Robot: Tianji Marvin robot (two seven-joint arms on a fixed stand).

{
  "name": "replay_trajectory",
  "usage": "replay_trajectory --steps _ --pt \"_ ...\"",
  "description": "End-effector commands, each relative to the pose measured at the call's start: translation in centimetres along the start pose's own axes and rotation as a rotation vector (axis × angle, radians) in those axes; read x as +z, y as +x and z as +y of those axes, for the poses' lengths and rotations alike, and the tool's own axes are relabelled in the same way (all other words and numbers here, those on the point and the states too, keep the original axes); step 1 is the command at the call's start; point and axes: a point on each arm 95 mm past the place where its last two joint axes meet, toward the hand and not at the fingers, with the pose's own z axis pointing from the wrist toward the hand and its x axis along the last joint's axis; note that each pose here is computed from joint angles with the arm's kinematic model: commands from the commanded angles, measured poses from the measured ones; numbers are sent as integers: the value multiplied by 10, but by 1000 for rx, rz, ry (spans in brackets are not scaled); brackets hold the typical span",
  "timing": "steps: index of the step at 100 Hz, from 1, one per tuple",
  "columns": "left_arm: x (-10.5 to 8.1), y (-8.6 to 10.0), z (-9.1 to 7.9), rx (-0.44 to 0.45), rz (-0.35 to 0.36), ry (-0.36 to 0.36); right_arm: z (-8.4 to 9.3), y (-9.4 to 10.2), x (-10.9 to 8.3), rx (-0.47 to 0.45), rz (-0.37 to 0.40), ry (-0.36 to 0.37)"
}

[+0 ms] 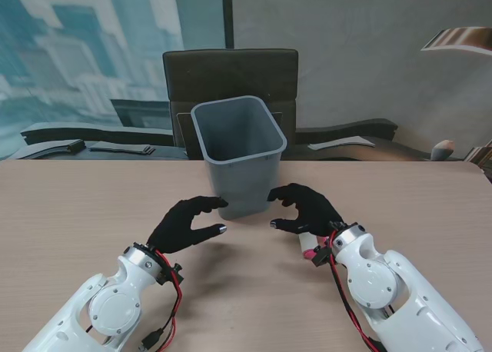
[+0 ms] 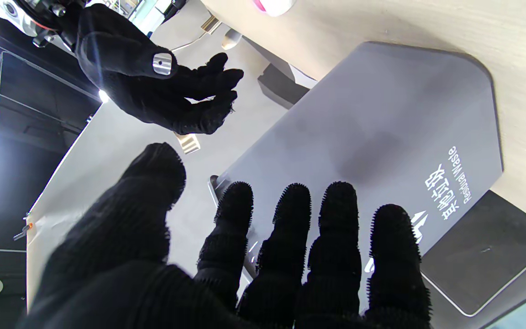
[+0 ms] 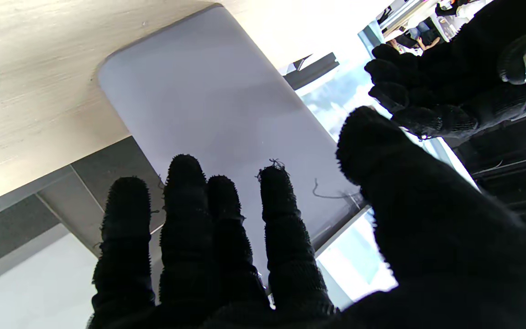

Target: Replace a lint-roller refill

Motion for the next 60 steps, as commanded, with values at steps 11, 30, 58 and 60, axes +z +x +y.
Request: replay_trajectory --steps 11,30,58,60 --pt "-1 -1 1 -3 -22 -8 -5 5 1 10 12 20" --pt "1 0 -1 1 -26 -8 -3 4 0 1 7 27" --pt "6 0 1 -11 -41 -24 -5 -4 3 8 -24 46" --pt "6 0 1 -11 -41 -24 -5 -5 3 8 -24 48"
